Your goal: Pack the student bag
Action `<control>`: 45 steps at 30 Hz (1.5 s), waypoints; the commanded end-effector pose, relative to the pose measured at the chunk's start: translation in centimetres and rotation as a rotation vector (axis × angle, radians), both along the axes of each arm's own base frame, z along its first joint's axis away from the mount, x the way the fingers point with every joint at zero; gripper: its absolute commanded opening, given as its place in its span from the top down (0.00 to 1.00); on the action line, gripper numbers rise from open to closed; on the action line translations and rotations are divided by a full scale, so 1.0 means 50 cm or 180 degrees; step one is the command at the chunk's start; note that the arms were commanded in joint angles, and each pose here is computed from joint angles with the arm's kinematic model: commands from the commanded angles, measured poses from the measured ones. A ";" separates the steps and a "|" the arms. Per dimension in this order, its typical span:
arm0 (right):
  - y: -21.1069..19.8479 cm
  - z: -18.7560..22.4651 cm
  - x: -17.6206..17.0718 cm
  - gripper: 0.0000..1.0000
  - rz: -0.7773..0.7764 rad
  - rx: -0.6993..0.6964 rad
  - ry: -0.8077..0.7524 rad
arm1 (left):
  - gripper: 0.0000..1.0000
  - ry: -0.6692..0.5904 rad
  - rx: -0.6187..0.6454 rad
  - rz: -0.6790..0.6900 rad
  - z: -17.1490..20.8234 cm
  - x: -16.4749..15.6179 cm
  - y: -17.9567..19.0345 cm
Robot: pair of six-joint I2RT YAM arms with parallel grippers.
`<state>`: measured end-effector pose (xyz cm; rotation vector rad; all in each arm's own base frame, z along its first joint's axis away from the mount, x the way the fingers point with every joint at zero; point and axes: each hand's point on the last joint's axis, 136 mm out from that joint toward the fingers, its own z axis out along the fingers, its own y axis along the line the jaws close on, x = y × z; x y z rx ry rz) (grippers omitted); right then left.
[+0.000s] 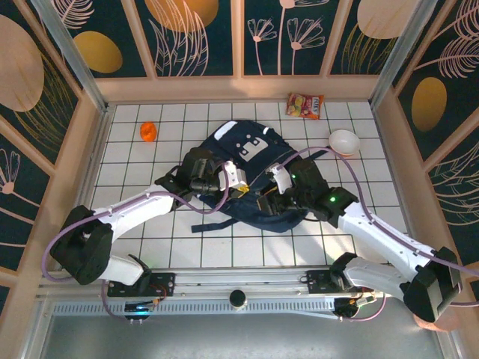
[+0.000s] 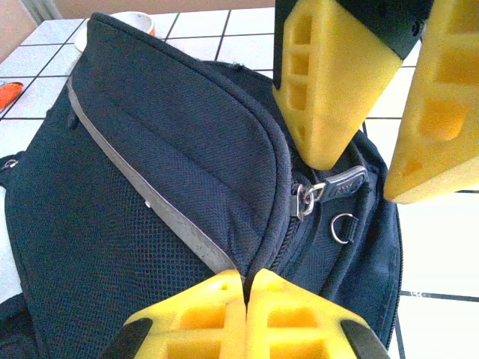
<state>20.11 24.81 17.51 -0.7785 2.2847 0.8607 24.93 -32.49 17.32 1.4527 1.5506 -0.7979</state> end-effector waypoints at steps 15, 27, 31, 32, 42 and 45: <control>-0.011 -0.015 0.045 0.77 -0.0434 -0.0259 0.0209 | 1.00 -0.0110 -0.0307 -0.0151 0.080 0.000 -0.021; -0.088 0.020 0.073 1.00 -0.0788 -0.0293 0.0257 | 1.00 -0.0146 0.0133 0.0027 0.009 0.035 0.064; -0.049 0.015 0.061 1.00 -0.0588 -0.0119 0.0429 | 1.00 -0.0201 0.0154 0.0096 0.011 0.042 0.076; -0.039 0.015 0.057 1.00 -0.0563 -0.0088 0.0434 | 0.92 -0.0169 0.0119 0.0130 0.017 0.043 0.075; 0.004 -0.001 0.043 1.00 -0.0739 0.0055 0.0655 | 0.25 0.1775 -0.0766 0.3165 0.052 0.145 0.213; 0.001 -0.012 0.044 1.00 -0.0857 0.0051 0.0736 | 0.28 0.2297 -0.0937 0.3715 0.001 0.126 0.254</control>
